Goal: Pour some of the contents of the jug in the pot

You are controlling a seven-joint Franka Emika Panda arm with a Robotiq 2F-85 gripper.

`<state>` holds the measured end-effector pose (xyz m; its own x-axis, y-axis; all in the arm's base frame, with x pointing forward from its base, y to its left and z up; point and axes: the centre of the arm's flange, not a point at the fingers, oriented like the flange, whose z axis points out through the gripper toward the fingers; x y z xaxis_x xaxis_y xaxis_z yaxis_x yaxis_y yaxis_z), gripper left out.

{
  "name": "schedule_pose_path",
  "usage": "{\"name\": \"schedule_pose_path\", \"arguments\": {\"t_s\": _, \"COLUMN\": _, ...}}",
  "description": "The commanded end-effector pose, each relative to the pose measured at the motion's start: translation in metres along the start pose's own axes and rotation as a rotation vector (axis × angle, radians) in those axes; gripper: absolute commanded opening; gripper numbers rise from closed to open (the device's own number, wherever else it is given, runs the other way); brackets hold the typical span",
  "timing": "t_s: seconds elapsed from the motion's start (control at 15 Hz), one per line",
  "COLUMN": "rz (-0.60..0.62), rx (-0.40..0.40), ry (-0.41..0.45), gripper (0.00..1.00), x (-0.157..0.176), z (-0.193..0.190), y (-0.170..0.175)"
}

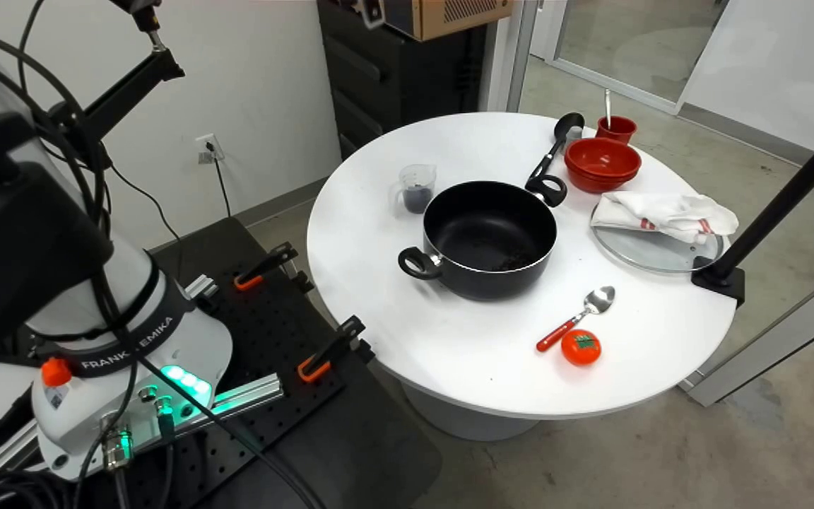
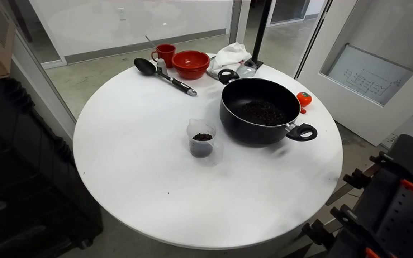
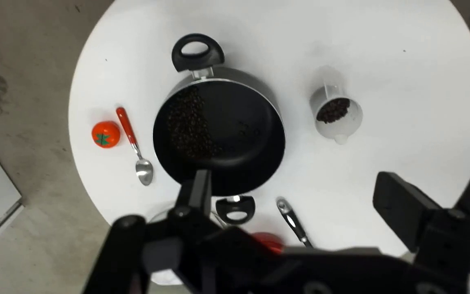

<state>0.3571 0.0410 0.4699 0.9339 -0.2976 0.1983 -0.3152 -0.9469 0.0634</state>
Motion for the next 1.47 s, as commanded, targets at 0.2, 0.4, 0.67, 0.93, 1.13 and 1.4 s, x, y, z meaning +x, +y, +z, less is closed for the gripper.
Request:
{"name": "schedule_pose_path", "arguments": {"t_s": 0.2, "rz": 0.03, "rx": -0.204, "ry": -0.123, "gripper": 1.0, "x": -0.01, "z": 0.121, "y": -0.038}}
{"name": "schedule_pose_path", "arguments": {"t_s": 0.4, "rz": 0.001, "rx": -0.198, "ry": -0.146, "gripper": 1.0, "x": -0.026, "z": 0.118, "y": -0.03}}
{"name": "schedule_pose_path", "arguments": {"t_s": 0.67, "rz": 0.01, "rx": -0.19, "ry": -0.139, "gripper": 1.0, "x": -0.024, "z": 0.114, "y": -0.028}}
{"name": "schedule_pose_path", "arguments": {"t_s": 0.93, "rz": -0.003, "rx": -0.202, "ry": -0.13, "gripper": 1.0, "x": -0.021, "z": 0.123, "y": -0.032}}
{"name": "schedule_pose_path", "arguments": {"t_s": 1.13, "rz": -0.057, "rx": -0.221, "ry": -0.126, "gripper": 1.0, "x": -0.008, "z": 0.143, "y": -0.035}}
{"name": "schedule_pose_path", "arguments": {"t_s": 1.4, "rz": -0.104, "rx": -0.194, "ry": -0.114, "gripper": 1.0, "x": 0.016, "z": 0.177, "y": -0.042}}
